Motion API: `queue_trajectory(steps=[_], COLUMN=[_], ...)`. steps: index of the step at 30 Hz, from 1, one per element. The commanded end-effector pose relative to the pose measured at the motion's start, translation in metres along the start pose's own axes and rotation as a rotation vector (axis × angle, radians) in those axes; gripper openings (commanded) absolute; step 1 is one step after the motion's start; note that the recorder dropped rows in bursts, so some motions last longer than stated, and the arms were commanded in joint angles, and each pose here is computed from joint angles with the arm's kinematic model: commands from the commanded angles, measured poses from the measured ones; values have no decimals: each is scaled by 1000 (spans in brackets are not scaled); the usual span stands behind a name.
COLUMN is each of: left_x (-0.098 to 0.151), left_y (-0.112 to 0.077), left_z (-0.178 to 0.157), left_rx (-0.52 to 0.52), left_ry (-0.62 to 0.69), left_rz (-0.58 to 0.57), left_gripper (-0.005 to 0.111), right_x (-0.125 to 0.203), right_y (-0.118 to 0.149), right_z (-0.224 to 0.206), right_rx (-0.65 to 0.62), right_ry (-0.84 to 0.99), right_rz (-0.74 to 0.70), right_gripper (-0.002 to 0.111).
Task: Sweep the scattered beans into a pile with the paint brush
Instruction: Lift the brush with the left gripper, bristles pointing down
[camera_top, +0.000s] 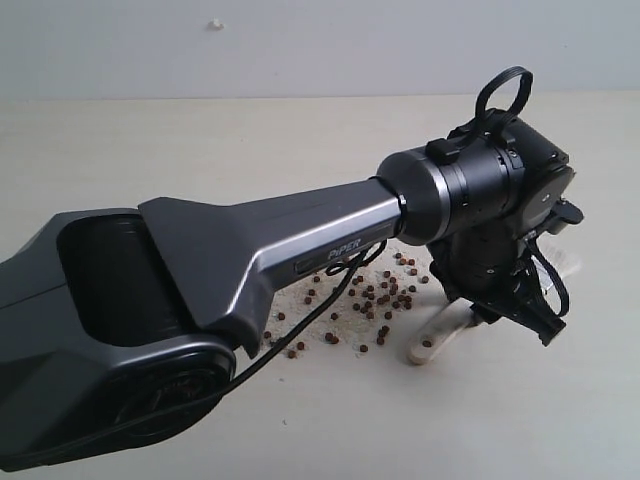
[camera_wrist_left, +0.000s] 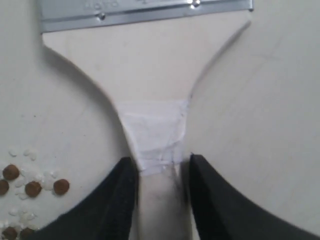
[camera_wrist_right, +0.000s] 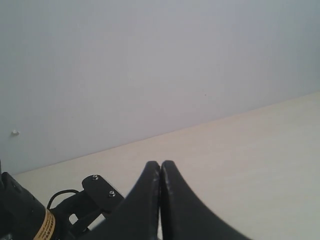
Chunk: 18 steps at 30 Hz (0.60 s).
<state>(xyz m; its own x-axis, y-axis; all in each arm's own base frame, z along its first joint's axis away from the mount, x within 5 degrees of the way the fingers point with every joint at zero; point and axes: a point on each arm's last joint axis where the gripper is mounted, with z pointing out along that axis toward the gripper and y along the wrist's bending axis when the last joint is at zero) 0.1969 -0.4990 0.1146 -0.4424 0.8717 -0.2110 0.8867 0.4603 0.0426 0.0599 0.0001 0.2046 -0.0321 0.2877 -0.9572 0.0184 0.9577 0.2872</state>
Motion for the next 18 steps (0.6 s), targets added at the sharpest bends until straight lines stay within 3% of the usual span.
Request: queue_trajectory(steps=[1, 6, 13, 18], left_x=[2, 0, 13, 15], left_y=[-2, -3, -3, -2], left_z=[-8, -14, 4, 6], left_rx=[17, 33, 26, 15], left_ry=[15, 4, 81, 90], left_rz=[19, 19, 39, 43], left_gripper=[46, 49, 49, 35], right_x=[1, 1, 1, 1], right_y=[-1, -1, -1, -1], right_z=[1, 1, 1, 1], right_rx=[8, 8, 8, 8], right_ry=[3, 3, 3, 3], right_rz=[-2, -2, -2, -2], right_gripper=[0, 0, 0, 0])
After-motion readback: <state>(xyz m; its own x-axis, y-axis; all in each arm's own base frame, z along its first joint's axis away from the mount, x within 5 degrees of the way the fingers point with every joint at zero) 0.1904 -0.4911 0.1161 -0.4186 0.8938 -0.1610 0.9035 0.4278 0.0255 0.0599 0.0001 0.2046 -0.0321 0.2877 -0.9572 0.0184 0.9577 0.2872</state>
